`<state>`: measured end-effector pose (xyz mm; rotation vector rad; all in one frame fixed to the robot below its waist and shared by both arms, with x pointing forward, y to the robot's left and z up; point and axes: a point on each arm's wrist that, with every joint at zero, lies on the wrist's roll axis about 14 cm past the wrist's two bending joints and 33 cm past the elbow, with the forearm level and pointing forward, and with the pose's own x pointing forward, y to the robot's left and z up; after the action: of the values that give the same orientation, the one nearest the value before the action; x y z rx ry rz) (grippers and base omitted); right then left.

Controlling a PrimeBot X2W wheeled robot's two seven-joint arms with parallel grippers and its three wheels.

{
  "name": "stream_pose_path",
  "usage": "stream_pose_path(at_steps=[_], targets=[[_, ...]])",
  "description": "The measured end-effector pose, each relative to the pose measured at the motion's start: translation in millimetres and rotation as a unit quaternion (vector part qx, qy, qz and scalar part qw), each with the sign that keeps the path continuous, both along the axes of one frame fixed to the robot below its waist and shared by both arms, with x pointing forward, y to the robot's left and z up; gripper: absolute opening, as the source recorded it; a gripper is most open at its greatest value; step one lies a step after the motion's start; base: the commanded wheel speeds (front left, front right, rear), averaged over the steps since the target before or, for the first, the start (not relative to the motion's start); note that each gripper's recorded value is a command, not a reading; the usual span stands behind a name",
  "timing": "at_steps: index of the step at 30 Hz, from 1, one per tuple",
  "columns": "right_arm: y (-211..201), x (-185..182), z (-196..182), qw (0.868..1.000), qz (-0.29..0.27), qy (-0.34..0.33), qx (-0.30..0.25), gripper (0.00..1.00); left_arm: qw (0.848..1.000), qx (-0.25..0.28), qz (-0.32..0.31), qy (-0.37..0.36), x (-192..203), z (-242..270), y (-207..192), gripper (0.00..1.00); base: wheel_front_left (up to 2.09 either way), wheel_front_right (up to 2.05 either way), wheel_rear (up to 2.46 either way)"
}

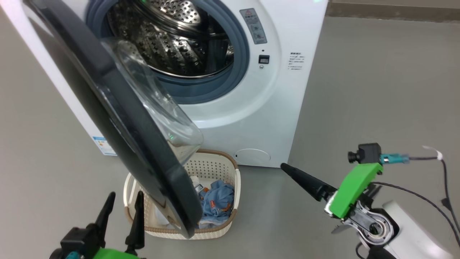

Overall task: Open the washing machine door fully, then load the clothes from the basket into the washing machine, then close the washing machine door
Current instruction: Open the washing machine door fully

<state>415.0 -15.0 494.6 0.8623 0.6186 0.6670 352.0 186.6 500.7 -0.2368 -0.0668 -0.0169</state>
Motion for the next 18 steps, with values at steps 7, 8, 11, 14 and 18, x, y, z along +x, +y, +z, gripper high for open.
stream_pose_path(at_steps=[7,8,11,14,18], targets=[[-30,-1,-9,0.998,-0.052,-0.023,-0.027,1.0,1.0,-0.002,-0.003,0.004,-3,-3,-2,1.0,0.0,0.0,0.0],[-35,-2,-10,0.997,-0.059,-0.027,-0.032,1.0,1.0,-0.002,-0.004,0.006,-3,-4,-2,1.0,0.0,0.0,0.0],[-47,-2,-12,0.995,-0.078,-0.037,-0.041,1.0,1.0,-0.002,-0.004,0.006,-3,-4,-3,1.0,0.0,0.0,0.0],[-59,-5,-19,0.993,-0.095,-0.047,-0.06,1.0,1.0,-0.002,-0.005,0.004,-3,-3,-3,1.0,0.0,0.0,0.0],[-78,-6,-25,0.986,-0.121,-0.066,-0.089,1.0,1.0,-0.003,-0.006,0.009,-5,-7,-4,1.0,0.0,0.0,0.0]])
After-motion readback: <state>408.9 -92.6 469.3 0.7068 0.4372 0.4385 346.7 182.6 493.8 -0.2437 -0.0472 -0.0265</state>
